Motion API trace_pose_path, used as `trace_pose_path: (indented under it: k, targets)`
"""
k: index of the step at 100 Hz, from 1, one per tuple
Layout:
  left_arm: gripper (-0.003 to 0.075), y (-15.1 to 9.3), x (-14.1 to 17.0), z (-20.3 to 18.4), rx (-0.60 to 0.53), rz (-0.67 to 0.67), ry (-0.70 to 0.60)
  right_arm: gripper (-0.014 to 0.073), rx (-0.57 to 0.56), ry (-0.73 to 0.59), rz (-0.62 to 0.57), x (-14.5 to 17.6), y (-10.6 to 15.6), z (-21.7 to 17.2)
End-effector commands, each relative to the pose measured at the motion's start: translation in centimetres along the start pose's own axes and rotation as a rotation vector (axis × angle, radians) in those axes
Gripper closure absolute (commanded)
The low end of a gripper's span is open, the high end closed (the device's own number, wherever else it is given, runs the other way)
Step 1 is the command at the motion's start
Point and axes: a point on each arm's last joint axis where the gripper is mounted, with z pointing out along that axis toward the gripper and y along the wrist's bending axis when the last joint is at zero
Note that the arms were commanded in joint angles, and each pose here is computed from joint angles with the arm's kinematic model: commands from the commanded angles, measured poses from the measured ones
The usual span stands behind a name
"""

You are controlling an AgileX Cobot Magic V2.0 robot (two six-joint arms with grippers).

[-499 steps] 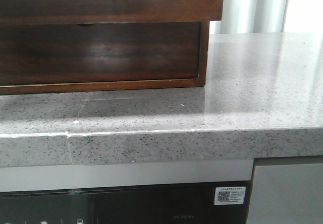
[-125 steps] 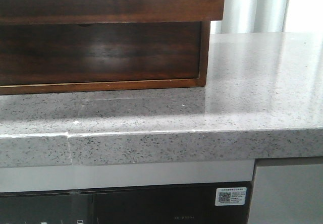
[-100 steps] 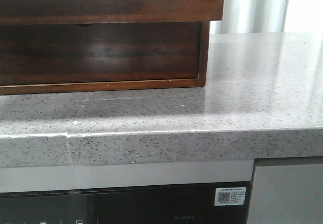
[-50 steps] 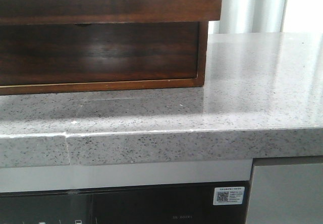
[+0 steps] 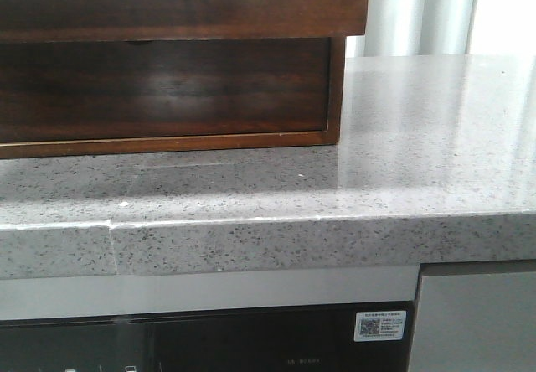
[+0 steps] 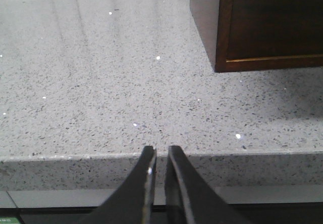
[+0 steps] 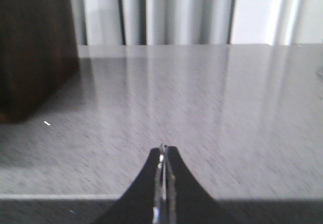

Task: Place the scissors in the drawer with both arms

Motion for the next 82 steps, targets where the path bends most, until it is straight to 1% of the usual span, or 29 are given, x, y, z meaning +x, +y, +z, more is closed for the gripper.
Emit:
trace_pose_path:
  k: [1,17,82]
  targets:
    - [0.0717,0.0,-0.3,-0.1,0.004,-0.009,-0.09,0.0691,0.023,0.005,-0.009,0.4,-0.1,-0.1]
    - [0.0717,0.0,-0.3,-0.1,0.004,-0.009,-0.09,0.0691,0.04,0.171,-0.006,1.9,-0.3,-0.3]
    - [0.0717,0.0,-0.3,-0.1,0.004,-0.009,-0.09,0.0691,0.039,0.169,-0.012,1.9,-0.3,-0.2]
